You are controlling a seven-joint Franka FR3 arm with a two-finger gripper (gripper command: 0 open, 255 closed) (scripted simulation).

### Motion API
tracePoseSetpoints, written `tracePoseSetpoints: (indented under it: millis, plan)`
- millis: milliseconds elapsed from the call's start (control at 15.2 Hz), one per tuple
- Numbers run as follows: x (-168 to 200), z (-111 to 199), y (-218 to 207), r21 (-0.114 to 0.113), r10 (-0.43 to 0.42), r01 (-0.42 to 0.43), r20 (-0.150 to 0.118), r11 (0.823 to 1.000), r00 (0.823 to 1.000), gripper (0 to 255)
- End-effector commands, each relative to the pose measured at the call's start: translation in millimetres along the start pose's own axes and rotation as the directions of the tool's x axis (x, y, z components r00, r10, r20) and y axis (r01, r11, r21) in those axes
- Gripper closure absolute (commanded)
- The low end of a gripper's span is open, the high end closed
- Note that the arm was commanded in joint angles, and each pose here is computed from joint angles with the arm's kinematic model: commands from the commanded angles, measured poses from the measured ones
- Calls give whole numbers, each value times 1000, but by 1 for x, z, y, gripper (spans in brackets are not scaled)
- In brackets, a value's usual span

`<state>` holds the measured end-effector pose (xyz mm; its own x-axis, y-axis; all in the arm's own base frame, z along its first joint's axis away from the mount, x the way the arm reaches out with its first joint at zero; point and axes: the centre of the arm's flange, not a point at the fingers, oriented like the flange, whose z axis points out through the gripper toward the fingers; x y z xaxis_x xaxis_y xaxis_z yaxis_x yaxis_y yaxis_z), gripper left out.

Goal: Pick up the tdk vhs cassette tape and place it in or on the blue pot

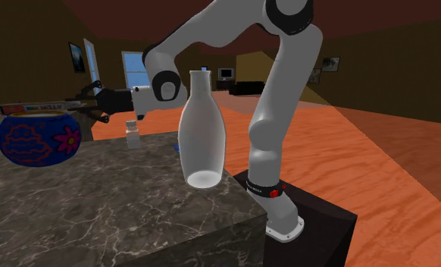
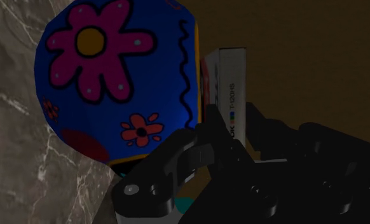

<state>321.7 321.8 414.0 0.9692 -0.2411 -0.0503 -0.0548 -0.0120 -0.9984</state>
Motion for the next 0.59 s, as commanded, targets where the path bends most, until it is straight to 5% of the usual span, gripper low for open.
tracePoseSetpoints:
  millis: [0,132,198,528]
  plan:
    - [0,0,0,1,0,0,0,1000,1000,255]
    - [0,0,0,1,0,0,0,1000,1000,255]
    - [0,0,0,1,0,0,0,1000,1000,0]
    - [0,0,0,1,0,0,0,1000,1000,0]
